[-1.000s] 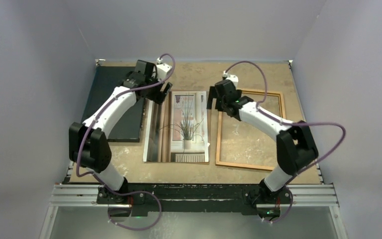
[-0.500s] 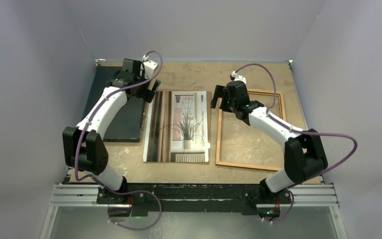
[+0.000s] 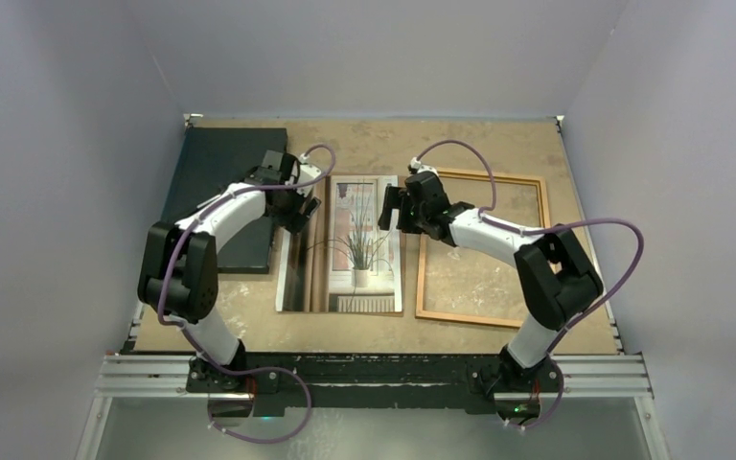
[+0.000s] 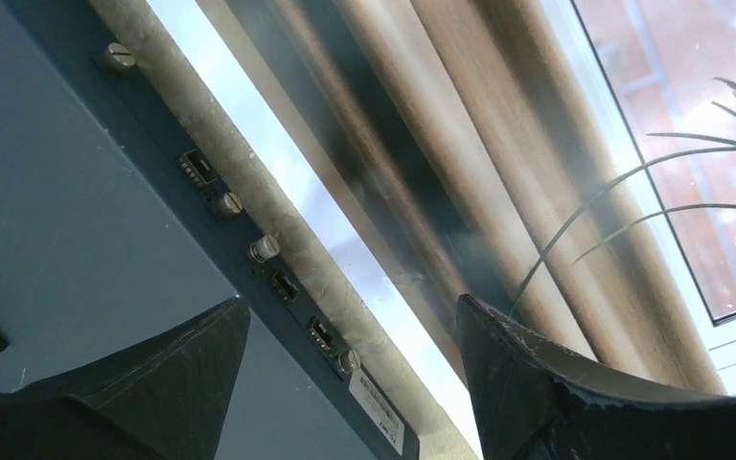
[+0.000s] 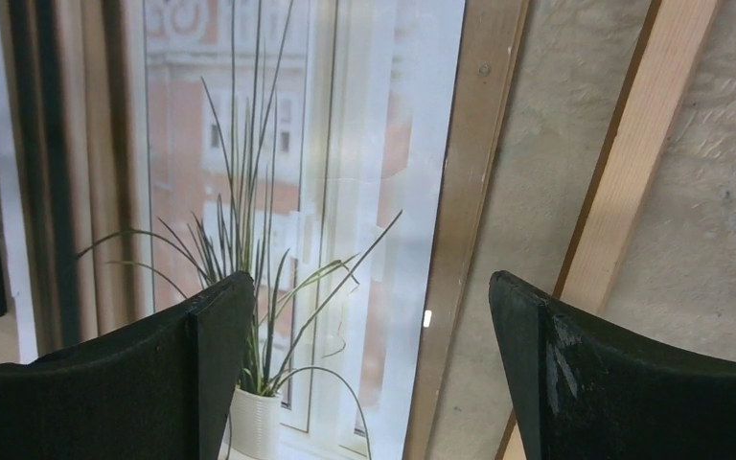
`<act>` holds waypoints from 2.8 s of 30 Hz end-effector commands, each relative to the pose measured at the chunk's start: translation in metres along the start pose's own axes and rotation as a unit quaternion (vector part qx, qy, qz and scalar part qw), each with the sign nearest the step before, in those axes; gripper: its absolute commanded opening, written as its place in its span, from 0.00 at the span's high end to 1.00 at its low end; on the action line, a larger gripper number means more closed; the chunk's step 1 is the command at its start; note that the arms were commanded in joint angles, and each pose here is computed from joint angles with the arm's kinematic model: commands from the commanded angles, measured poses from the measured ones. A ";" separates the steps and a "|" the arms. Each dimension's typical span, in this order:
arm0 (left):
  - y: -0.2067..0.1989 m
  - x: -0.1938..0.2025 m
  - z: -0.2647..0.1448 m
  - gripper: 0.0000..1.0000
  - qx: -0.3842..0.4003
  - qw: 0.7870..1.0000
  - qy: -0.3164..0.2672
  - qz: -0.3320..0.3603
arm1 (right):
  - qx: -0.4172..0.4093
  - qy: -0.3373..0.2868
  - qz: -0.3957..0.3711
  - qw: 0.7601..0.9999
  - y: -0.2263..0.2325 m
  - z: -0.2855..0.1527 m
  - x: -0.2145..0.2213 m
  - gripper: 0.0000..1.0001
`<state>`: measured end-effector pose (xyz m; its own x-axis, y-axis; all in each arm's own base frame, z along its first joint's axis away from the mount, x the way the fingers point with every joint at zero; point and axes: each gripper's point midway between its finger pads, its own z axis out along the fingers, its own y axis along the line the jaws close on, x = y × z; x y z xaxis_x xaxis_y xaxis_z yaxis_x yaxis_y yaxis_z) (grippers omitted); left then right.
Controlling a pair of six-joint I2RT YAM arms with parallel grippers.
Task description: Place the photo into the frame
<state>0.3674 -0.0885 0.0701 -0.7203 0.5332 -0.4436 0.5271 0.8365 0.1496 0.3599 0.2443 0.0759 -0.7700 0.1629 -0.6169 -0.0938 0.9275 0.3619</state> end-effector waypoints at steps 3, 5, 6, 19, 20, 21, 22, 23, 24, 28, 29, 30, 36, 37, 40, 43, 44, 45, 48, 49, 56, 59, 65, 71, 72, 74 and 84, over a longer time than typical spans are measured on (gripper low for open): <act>-0.005 -0.001 0.012 0.26 0.000 1.000 -0.014 0.027 | -0.011 -0.002 0.017 1.000 0.009 0.009 0.000 0.07; -0.007 0.005 0.018 0.28 -0.006 0.999 -0.004 0.035 | -0.005 0.005 0.021 1.000 0.005 0.012 0.006 0.07; -0.009 0.008 0.020 0.29 -0.008 0.999 0.000 0.038 | -0.003 0.007 0.022 1.000 0.004 0.012 0.008 0.07; -0.036 0.021 0.041 0.42 -0.003 0.997 0.020 0.069 | 0.031 0.042 0.052 0.997 -0.014 0.022 0.042 0.11; -0.037 0.021 0.041 0.42 -0.002 0.997 0.020 0.069 | 0.030 0.042 0.053 0.997 -0.014 0.021 0.043 0.11; -0.039 0.021 0.041 0.43 -0.001 0.997 0.020 0.070 | 0.030 0.043 0.054 0.997 -0.014 0.022 0.044 0.11; -0.040 0.021 0.041 0.43 0.000 0.997 0.020 0.071 | 0.030 0.045 0.055 0.997 -0.014 0.022 0.046 0.12; -0.041 0.021 0.041 0.44 0.001 0.997 0.019 0.071 | 0.030 0.047 0.057 0.997 -0.014 0.023 0.048 0.12; -0.042 0.021 0.040 0.44 0.002 0.997 0.019 0.071 | 0.030 0.049 0.059 0.997 -0.014 0.023 0.050 0.12; -0.045 0.022 0.040 0.46 0.009 0.997 0.015 0.069 | 0.039 0.053 0.072 0.995 -0.017 0.021 0.056 0.11; -0.046 0.022 0.040 0.47 0.012 0.997 0.016 0.068 | 0.040 0.053 0.074 0.995 -0.017 0.020 0.056 0.11; -0.048 0.023 0.041 0.48 0.014 0.997 0.018 0.069 | 0.039 0.052 0.078 0.995 -0.017 0.019 0.057 0.10; -0.057 0.022 0.045 0.55 0.024 0.997 0.025 0.075 | 0.018 0.064 0.087 0.994 -0.007 0.016 0.068 0.10; -0.060 0.023 0.046 0.56 0.028 0.997 0.026 0.074 | 0.010 0.069 0.088 0.994 -0.004 0.016 0.071 0.10; -0.065 0.023 0.049 0.58 0.037 0.997 0.027 0.069 | -0.013 0.070 0.093 0.993 0.005 0.014 0.069 0.11; -0.070 0.025 0.051 0.61 0.045 0.996 0.032 0.070 | -0.038 0.064 0.096 0.993 0.016 0.009 0.062 0.11; -0.071 0.026 0.052 0.63 0.046 0.996 0.034 0.071 | -0.050 0.064 0.096 0.992 0.021 0.007 0.060 0.11; -0.073 0.027 0.053 0.64 0.047 0.996 0.035 0.073 | -0.059 0.068 0.096 0.991 0.025 0.006 0.060 0.11; -0.075 0.028 0.055 0.67 0.048 0.995 0.038 0.076 | -0.079 0.083 0.101 0.988 0.035 0.001 0.062 0.12; -0.076 0.029 0.056 0.68 0.048 0.995 0.040 0.077 | -0.084 0.084 0.102 0.988 0.036 0.000 0.061 0.12; -0.085 0.039 0.063 0.77 0.056 0.994 0.053 0.082 | -0.100 0.083 0.105 0.986 0.045 -0.008 0.054 0.13; -0.090 0.046 0.067 0.81 0.061 0.992 0.065 0.087 | -0.098 0.079 0.105 0.986 0.045 -0.011 0.051 0.13; -0.101 0.048 0.069 0.87 0.085 0.990 0.065 0.090 | -0.100 0.080 0.108 0.986 0.047 -0.014 0.048 0.14; -0.105 0.047 0.069 0.93 0.097 0.989 0.063 0.095 | -0.116 0.071 0.111 0.984 0.056 -0.024 0.039 0.14; -0.106 0.047 0.069 0.94 0.099 0.989 0.063 0.095 | -0.120 0.070 0.111 0.984 0.057 -0.026 0.038 0.14; -0.107 0.047 0.070 0.95 0.101 0.988 0.063 0.095 | -0.128 0.068 0.113 0.983 0.060 -0.028 0.036 0.14; -0.103 0.026 0.049 0.97 0.102 0.989 0.043 0.096 | 0.010 0.053 0.111 0.992 0.011 -0.016 0.042 0.11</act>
<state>0.3603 -0.1703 0.0205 -0.5690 0.6705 -0.4761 0.6916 0.7034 0.1640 0.3066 0.2753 0.0674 -0.8665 0.2933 -0.4039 0.0224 0.8311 0.5556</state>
